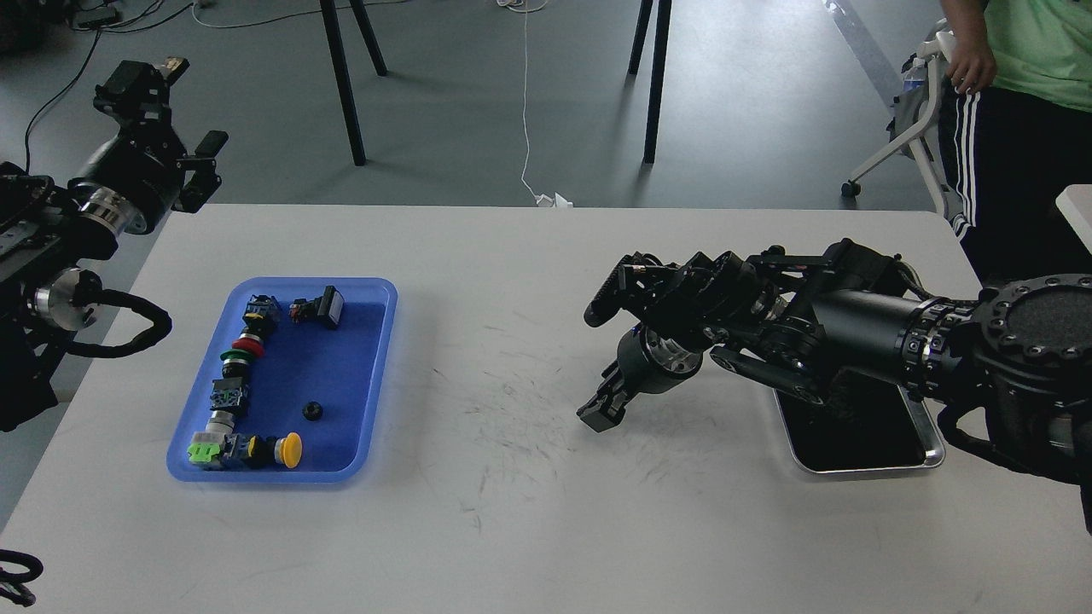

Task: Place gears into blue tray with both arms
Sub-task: 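Close the right hand fingers around the black gear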

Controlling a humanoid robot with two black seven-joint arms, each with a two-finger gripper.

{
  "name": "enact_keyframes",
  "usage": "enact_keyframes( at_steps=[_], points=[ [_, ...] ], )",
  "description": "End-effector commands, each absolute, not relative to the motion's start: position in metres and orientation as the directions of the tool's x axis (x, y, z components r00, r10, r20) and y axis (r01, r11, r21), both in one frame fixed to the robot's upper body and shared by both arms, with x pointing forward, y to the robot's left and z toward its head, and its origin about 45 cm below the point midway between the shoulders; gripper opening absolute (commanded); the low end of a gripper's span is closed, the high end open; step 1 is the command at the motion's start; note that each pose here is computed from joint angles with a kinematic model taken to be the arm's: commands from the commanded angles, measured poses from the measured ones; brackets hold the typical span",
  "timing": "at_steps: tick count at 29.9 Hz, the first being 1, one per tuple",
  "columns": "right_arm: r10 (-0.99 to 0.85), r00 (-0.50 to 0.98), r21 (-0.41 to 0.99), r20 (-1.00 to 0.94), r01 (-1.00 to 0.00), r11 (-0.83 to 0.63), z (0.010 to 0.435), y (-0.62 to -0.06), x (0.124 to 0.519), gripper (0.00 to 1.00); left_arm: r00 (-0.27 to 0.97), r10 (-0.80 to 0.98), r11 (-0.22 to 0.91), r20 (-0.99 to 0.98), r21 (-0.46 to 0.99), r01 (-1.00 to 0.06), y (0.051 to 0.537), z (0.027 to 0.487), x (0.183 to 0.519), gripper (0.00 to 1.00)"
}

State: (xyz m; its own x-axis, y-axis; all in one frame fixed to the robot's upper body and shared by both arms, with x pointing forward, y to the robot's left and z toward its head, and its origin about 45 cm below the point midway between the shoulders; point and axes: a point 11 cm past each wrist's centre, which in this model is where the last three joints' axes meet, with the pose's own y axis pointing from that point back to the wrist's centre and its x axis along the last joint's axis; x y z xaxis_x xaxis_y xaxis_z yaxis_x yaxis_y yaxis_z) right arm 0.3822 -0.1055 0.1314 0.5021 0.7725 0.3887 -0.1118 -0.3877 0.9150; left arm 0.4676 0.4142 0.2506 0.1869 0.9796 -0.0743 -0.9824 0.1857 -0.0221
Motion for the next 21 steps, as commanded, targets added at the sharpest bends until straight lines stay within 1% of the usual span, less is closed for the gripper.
enact_keyframes(
  at_steps=[1,6,9,11,21],
  points=[
    [0.774,0.497,0.914,0.392,-0.113,-0.39,0.134,-0.104,0.383,0.65,0.184,0.98,0.184,-0.076,-0.015,-0.983,0.415,0.247,0.466,0.98],
    [0.777,0.49,0.913,0.396,-0.119,-0.39,0.138,-0.102,0.385,0.64,0.183,0.98,0.183,-0.073,-0.01,-0.983,0.415,0.245,0.465,0.98],
    [0.779,0.486,0.913,0.397,-0.121,-0.39,0.139,-0.102,0.386,0.6,0.182,0.98,0.182,-0.074,-0.007,-0.983,0.415,0.244,0.464,0.98],
    [0.779,0.486,0.913,0.397,-0.121,-0.39,0.139,-0.102,0.386,0.55,0.18,0.981,0.181,-0.074,-0.006,-0.984,0.416,0.243,0.464,0.98],
    [0.803,0.464,0.924,0.374,-0.114,-0.364,0.144,-0.107,0.388,0.55,0.166,0.984,0.167,-0.07,0.002,-0.986,0.42,0.239,0.462,0.98]
  ],
)
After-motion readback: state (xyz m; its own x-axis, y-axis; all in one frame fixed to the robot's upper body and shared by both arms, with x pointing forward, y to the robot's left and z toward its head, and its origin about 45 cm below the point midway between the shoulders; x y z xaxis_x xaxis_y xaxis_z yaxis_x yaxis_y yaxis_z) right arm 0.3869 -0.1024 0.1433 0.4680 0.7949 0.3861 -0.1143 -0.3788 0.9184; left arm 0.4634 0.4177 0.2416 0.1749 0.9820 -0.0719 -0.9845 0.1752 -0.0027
